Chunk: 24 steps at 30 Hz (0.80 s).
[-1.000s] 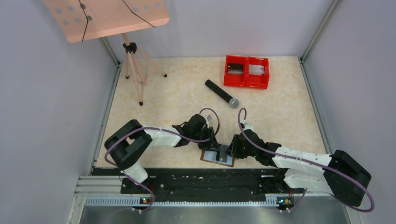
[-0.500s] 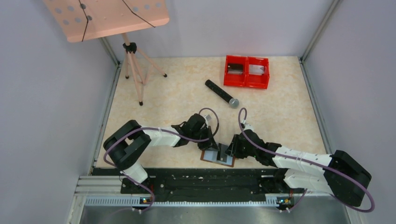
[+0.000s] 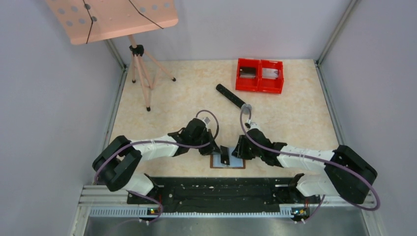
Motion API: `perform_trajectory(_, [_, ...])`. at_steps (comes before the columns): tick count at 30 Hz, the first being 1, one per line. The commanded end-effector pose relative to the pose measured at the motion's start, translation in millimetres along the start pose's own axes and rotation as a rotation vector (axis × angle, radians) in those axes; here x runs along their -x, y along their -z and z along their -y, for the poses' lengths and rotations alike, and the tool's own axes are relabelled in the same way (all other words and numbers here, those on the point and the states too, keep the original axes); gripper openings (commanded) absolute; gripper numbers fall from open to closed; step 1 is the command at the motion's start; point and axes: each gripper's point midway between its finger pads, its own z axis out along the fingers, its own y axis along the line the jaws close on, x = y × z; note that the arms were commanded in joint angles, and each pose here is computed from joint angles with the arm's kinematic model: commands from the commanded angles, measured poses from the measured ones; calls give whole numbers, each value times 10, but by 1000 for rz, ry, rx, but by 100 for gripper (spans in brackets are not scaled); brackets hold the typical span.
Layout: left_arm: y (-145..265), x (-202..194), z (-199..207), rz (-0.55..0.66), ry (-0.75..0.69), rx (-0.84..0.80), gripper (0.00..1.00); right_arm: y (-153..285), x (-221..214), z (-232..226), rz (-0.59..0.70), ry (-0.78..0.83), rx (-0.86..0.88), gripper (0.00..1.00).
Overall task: Take the credit cards out of the card holder
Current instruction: Remove the credit card from the card holder.
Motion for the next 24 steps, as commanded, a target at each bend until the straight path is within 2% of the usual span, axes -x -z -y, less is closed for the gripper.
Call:
perform_trajectory(1, [194, 209, -116, 124, -25, 64, 0, -103, 166, 84, 9, 94, -49, 30])
perform_trajectory(6, [436, 353, -119, 210, -45, 76, 0, 100, 543, -494, 60, 184, 236, 32])
perform_trajectory(9, [554, 359, -9, 220, -89, 29, 0, 284, 769, -719, 92, 281, 294, 33])
perform_trajectory(15, [796, 253, 265, 185, -328, -89, 0, 779, 932, -1255, 110, 389, 587, 35])
perform_trajectory(19, [952, 90, 495, 129, -433, -213, 0, 967, 937, -1365, 82, 458, 642, 35])
perform_trajectory(24, [1082, -142, 719, 23, -489, -357, 0, 1113, 779, -1394, -29, 485, 739, 34])
